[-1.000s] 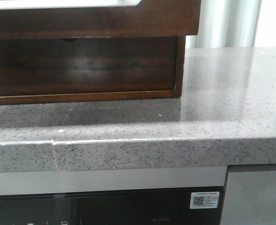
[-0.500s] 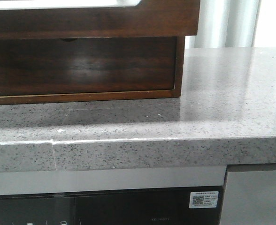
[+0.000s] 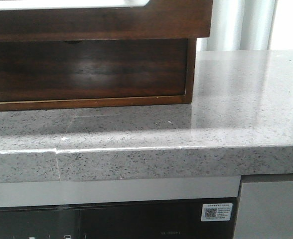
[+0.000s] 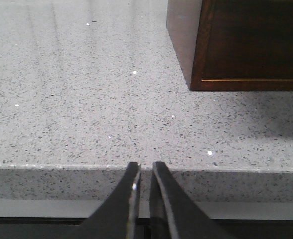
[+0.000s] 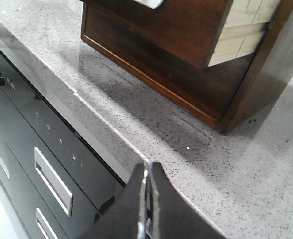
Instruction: Put scissors in drawer with both arms
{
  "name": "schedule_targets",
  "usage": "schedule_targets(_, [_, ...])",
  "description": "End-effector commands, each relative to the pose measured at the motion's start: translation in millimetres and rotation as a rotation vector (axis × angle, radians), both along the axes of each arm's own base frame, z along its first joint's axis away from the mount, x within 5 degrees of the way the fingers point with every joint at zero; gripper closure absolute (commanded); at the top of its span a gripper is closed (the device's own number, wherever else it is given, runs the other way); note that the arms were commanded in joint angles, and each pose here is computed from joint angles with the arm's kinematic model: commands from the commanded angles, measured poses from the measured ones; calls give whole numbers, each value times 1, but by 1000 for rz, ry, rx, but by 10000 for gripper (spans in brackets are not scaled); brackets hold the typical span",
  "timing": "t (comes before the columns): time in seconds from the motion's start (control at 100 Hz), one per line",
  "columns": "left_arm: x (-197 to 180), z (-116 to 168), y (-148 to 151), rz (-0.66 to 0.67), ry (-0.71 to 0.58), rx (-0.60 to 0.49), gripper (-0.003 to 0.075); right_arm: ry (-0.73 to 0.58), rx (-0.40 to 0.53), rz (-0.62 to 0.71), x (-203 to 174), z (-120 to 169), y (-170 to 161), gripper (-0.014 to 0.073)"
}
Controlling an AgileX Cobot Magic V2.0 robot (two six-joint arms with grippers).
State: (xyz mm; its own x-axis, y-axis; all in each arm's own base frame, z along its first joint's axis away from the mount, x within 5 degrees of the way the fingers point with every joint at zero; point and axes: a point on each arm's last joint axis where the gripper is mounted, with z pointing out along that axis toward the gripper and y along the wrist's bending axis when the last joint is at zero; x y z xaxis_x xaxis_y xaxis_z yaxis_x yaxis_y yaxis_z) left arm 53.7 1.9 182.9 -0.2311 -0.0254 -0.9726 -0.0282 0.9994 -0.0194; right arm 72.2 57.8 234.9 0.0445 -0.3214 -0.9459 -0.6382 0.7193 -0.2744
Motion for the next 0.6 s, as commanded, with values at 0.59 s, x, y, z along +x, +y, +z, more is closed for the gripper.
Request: schedule_targets(0.59, [-1,2,-1,-7,-81,-13,716,-147,0,-43,6,18,-1,701])
